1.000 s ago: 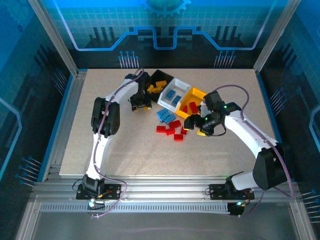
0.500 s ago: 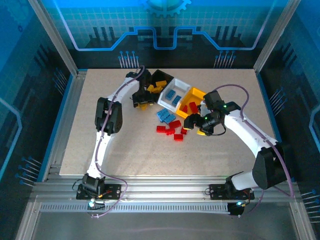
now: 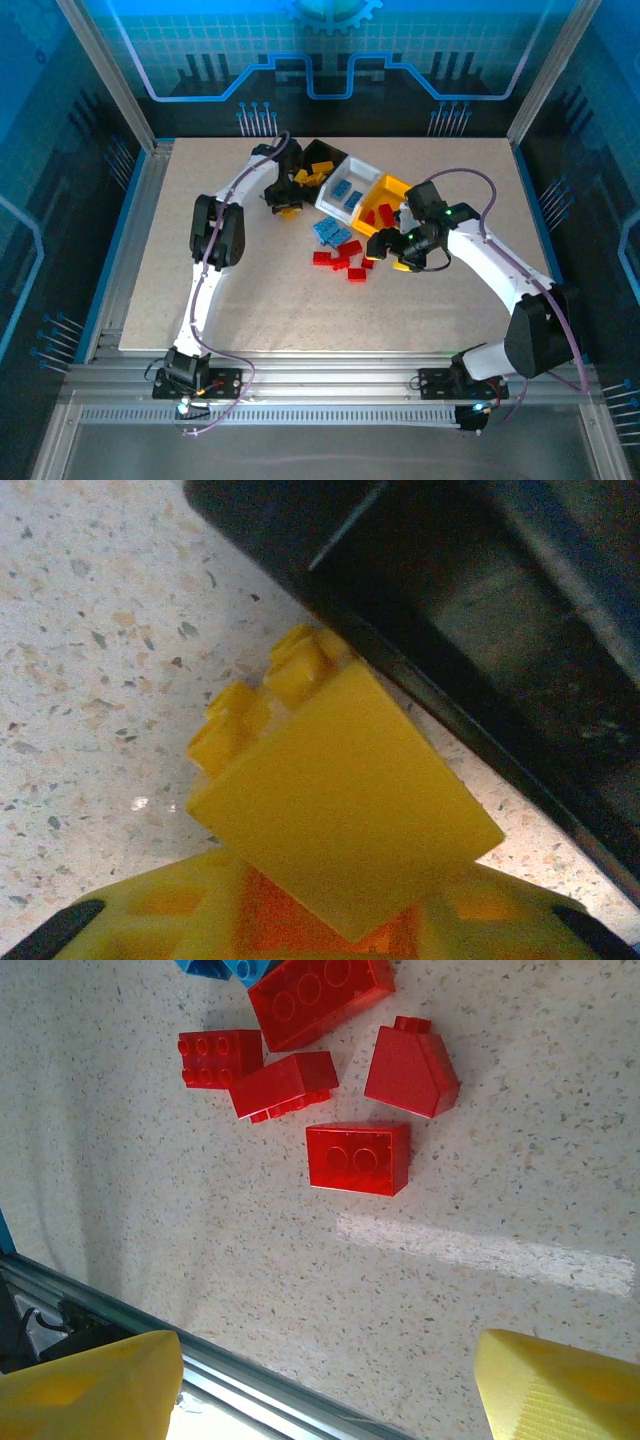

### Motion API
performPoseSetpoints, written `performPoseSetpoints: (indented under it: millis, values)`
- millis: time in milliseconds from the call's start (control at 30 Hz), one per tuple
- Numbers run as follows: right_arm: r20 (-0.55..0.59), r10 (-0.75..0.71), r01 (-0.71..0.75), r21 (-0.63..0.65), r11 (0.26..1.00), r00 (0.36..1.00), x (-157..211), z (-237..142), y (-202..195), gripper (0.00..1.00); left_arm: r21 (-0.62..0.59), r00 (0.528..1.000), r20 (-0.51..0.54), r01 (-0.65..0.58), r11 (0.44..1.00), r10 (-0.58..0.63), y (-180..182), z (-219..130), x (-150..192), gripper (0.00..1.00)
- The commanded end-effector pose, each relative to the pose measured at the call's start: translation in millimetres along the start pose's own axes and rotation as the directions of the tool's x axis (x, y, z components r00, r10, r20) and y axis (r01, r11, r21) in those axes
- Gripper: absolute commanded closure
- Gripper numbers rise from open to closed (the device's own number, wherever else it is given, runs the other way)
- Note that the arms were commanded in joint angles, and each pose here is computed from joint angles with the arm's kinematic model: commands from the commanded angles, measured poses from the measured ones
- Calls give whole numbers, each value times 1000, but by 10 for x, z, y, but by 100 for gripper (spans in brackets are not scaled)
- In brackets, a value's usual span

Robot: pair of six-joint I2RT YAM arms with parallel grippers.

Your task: Sort the legos into containers by color

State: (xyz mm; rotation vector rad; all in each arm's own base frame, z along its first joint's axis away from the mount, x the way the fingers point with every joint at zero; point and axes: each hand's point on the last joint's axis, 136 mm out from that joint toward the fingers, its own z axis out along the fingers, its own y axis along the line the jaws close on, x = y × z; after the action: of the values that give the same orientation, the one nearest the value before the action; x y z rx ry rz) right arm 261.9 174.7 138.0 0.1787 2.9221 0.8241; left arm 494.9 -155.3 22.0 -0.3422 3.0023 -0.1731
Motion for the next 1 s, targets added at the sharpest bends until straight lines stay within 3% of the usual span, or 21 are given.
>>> performPoseSetpoints:
  millis: [0, 233, 433, 667, 900, 967]
  values:
    - [-12, 6, -6, 3, 1000, 1000, 19, -33, 47, 22, -21, 1000, -27, -2, 1000, 2, 94, -37, 121, 64]
    - [6, -6, 5, 4, 1000, 1000, -1, -66, 47, 22, 22, 999, -19, 29, 999, -29, 138, -328, 358, 65]
    - [21, -1, 1, -3, 1000, 1000, -32, -81, 6, 22, 185, 995, 44, 83, 979, -93, -95, -823, 346, 65]
    - [29, 3, -2, -20, 1000, 1000, -38, -77, 22, 22, 350, 977, 99, 142, 926, -187, -491, -1104, -65, 64]
    - [35, 12, -11, -12, 1000, 999, 36, -125, -33, 22, 408, 953, 163, 171, 897, -256, -716, -1052, -586, 63]
    - [36, 17, -17, -8, 1000, 999, 53, -138, -53, 22, 447, 944, 169, 184, 876, -284, -780, -1023, -704, 58]
